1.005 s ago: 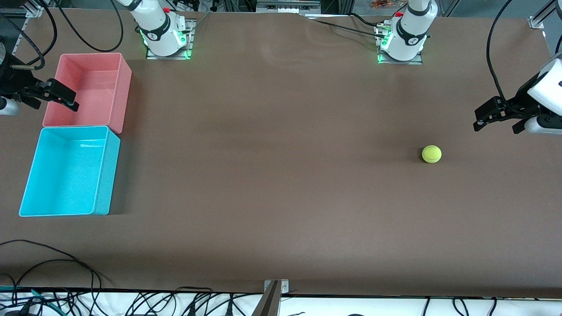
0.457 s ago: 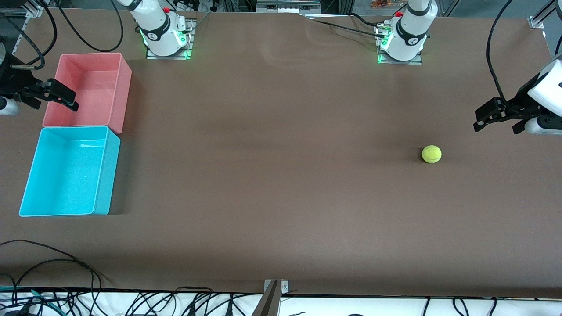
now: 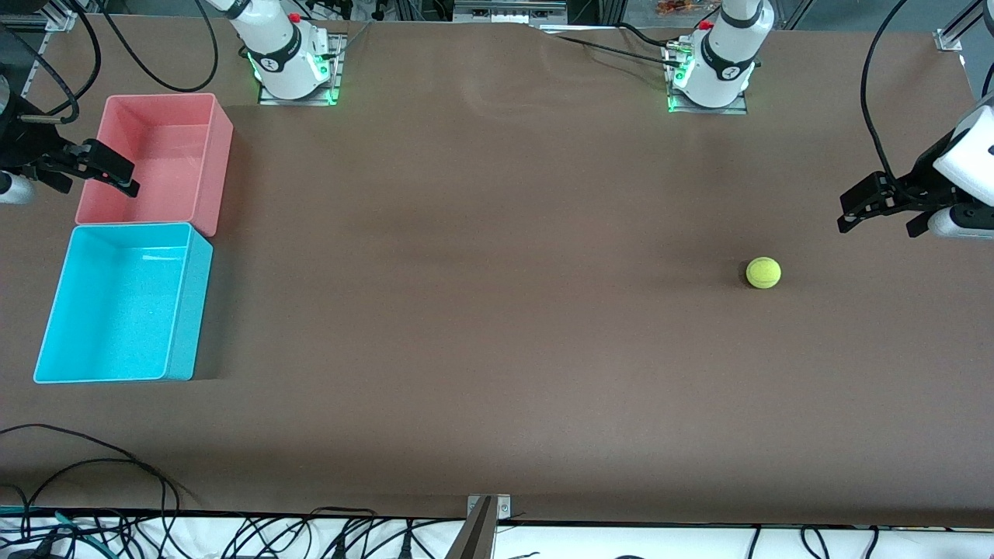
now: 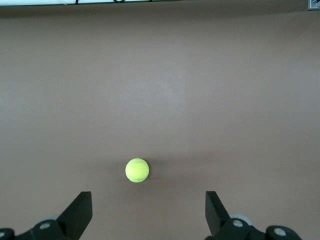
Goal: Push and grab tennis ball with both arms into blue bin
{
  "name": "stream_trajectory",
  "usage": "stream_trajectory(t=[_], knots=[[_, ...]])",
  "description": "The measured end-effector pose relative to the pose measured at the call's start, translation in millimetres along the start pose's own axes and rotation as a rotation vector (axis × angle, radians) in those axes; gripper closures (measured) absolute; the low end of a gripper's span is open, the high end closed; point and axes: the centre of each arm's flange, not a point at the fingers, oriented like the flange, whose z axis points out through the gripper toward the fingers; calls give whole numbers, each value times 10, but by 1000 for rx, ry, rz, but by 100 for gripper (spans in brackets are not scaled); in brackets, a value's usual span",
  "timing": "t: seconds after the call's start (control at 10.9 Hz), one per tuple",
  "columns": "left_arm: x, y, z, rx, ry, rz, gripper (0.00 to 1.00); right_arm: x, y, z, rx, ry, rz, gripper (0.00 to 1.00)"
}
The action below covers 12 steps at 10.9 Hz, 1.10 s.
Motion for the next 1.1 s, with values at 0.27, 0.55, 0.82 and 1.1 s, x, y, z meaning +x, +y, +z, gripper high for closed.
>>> stream_trajectory(t=[0.27,0.55,0.82,1.1], knots=[[-1,-37,-1,1,0,3,0,0,6,0,0,0,1,0],[-2,-243,25,3,-5,-27,0,1,16,0,0,0,3,0],[31,-596,200,6,-34,-86,4,1,27,0,0,0,5,0],[81,-1210,539,6,-85,-179,0,2,35,-2,0,0,6,0]])
